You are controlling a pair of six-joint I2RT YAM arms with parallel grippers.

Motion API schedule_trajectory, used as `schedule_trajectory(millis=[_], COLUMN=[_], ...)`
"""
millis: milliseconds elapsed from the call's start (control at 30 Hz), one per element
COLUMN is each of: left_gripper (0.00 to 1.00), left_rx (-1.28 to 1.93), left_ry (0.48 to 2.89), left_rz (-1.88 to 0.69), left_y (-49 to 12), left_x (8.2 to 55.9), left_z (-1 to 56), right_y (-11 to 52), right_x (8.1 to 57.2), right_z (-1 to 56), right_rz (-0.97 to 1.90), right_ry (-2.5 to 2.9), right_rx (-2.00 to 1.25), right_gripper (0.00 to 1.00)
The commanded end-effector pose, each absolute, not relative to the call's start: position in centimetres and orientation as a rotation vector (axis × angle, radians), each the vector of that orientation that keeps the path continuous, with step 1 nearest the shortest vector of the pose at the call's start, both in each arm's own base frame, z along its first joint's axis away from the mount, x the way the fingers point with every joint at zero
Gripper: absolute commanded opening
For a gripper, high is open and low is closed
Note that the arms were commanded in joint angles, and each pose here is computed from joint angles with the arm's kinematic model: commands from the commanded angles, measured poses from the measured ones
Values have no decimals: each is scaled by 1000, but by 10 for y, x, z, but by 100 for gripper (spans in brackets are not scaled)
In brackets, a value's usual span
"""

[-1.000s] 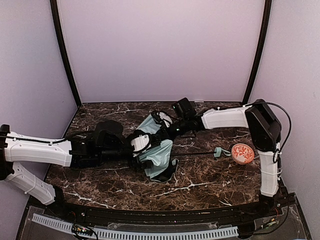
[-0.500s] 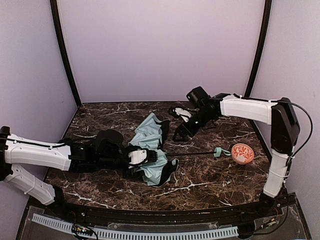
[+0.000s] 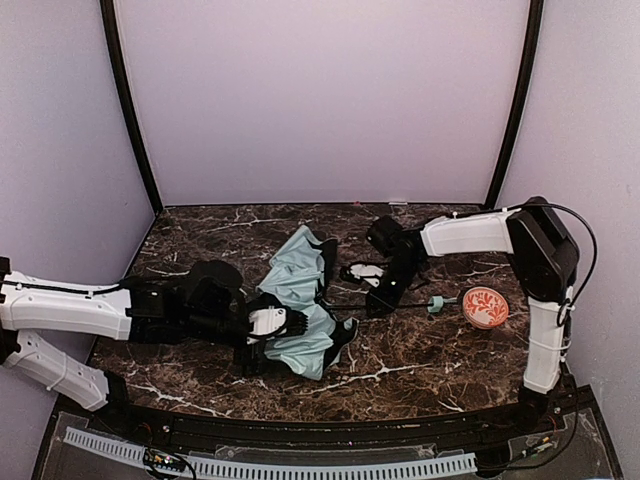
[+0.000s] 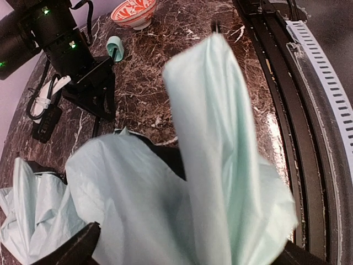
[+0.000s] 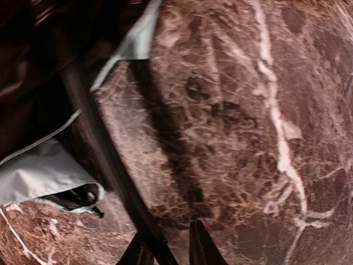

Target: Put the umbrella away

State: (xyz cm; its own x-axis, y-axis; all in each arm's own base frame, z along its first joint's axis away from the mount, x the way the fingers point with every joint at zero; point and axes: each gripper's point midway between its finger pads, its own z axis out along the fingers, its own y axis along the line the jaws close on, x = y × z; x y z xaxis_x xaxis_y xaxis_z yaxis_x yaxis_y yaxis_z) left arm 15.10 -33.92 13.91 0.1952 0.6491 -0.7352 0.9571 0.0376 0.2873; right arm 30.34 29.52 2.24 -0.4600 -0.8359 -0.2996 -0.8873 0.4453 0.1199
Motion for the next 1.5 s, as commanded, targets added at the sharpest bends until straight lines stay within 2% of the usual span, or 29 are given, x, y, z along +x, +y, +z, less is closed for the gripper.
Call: schedule_trajectory(millis=[0, 67, 267, 533, 667, 767, 900, 1033, 1233, 1300, 1400, 1467], left_gripper=[99, 99, 99, 97, 96, 96, 96, 96, 97, 97, 97, 94], left_rx=[1687, 1668, 1507, 1337, 1304, 1264, 1217, 1206, 1282, 1334, 1430, 1519], left_ry=[1456, 1419, 1328, 1378, 1389, 1380, 1408, 1446, 1524, 1557, 1633, 1681], left_rz=[-539, -537, -463, -283, -247, -242, -221, -200, -137, -111, -108, -164], left_y=[-329, -322, -299, -296, -297, -296, -290, -281, -268, -266, -268, -274], left_x=[137, 133, 139, 178, 188, 192, 201, 205, 203, 202, 198, 187], left_z=[189, 206, 247, 257, 253, 250, 242, 230, 197, 182, 155, 142], right_y=[287, 285, 264, 203, 155, 150, 189, 251, 298, 314, 331, 333], right_x=[296, 306, 389, 491, 496, 484, 465, 433, 350, 312, 258, 235], right_z=[12, 22, 103, 292, 390, 425, 380, 271, 133, 95, 64, 59], right_rz=[279, 206, -201, -739, -1065, -1182, -1221, -1067, -652, -404, -22, 136], right_ry=[2454, 2395, 2133, 1692, 1501, 1417, 1368, 1415, 1576, 1662, 1805, 1867], right_rx=[-1577, -1572, -1307, -799, -528, -456, -618, -990, -1450, -1585, -1749, -1800], right_gripper=[11, 0, 0, 0, 0, 0, 0, 0, 0, 0, 0, 0])
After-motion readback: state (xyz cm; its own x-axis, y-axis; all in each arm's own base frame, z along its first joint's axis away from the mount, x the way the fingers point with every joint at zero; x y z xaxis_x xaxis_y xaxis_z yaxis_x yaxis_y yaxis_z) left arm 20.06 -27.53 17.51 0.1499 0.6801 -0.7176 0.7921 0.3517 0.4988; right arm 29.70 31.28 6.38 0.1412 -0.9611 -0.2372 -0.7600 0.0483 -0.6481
